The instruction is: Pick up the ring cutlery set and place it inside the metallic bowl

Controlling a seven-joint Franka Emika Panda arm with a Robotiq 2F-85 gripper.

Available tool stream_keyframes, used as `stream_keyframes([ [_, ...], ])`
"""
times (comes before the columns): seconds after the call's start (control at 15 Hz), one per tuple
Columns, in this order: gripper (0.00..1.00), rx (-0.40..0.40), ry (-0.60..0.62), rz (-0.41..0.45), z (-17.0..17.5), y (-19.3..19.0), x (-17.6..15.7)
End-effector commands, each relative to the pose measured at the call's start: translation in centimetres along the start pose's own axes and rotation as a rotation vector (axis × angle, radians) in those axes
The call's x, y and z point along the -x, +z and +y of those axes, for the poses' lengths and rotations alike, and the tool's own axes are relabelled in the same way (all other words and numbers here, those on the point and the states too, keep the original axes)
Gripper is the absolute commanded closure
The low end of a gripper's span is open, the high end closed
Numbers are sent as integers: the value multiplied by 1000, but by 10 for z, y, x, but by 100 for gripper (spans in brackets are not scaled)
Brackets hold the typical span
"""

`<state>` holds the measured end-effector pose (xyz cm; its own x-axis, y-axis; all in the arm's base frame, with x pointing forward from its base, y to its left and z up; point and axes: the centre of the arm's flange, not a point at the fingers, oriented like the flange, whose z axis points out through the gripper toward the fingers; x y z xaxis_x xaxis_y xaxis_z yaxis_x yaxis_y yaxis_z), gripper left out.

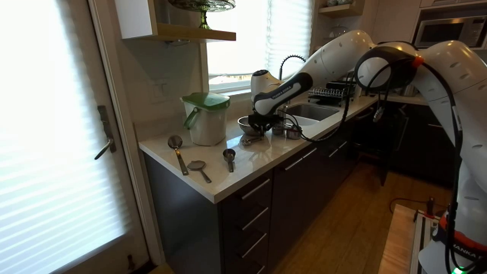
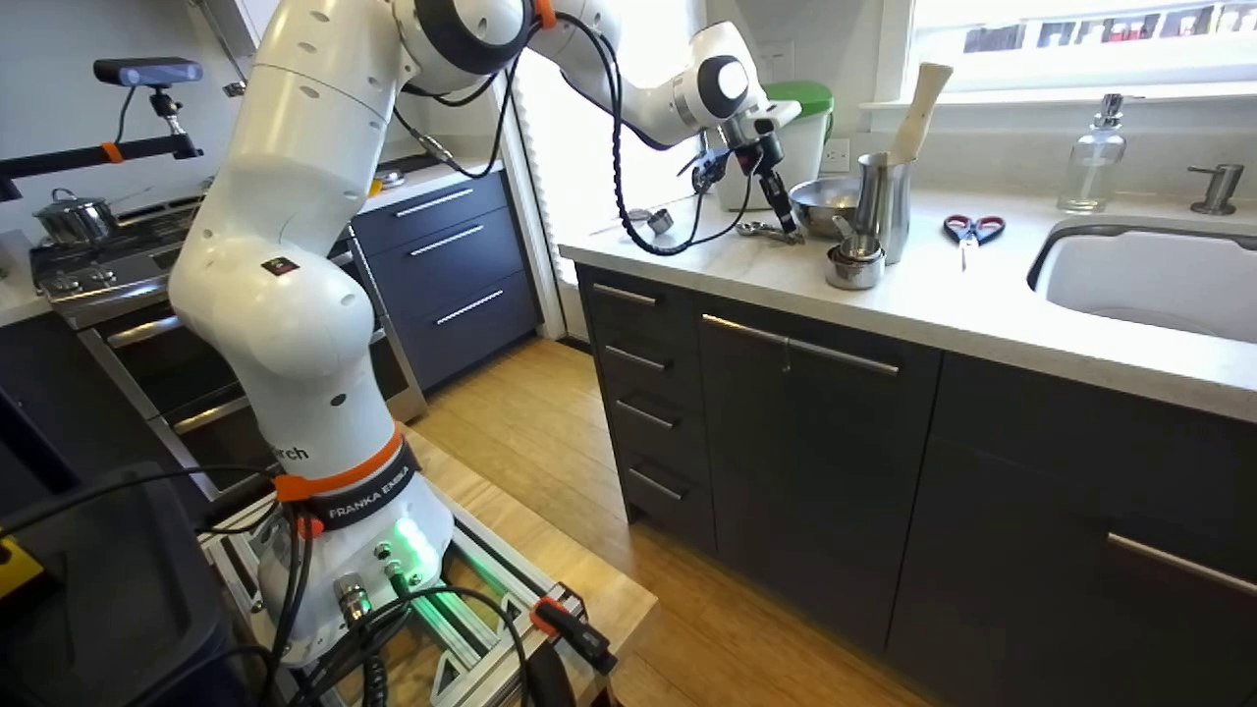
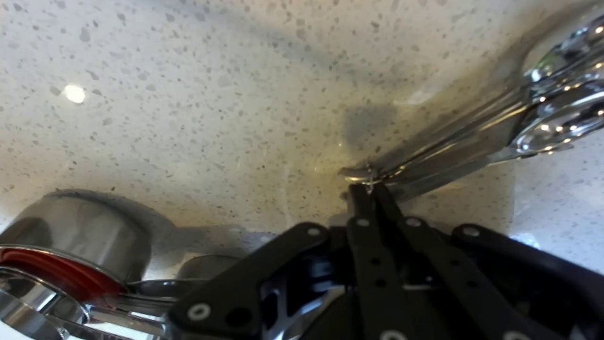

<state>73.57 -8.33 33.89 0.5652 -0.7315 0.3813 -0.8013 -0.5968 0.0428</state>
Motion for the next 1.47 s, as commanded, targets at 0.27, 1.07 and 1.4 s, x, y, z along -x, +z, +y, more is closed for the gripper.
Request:
stream_keyframes([
  [0.27, 99, 4, 15, -5, 3, -16, 0],
  [1.07, 99, 18, -46, -130, 8, -76, 27],
  [1.4, 99, -36, -38, -122, 12, -106, 23],
])
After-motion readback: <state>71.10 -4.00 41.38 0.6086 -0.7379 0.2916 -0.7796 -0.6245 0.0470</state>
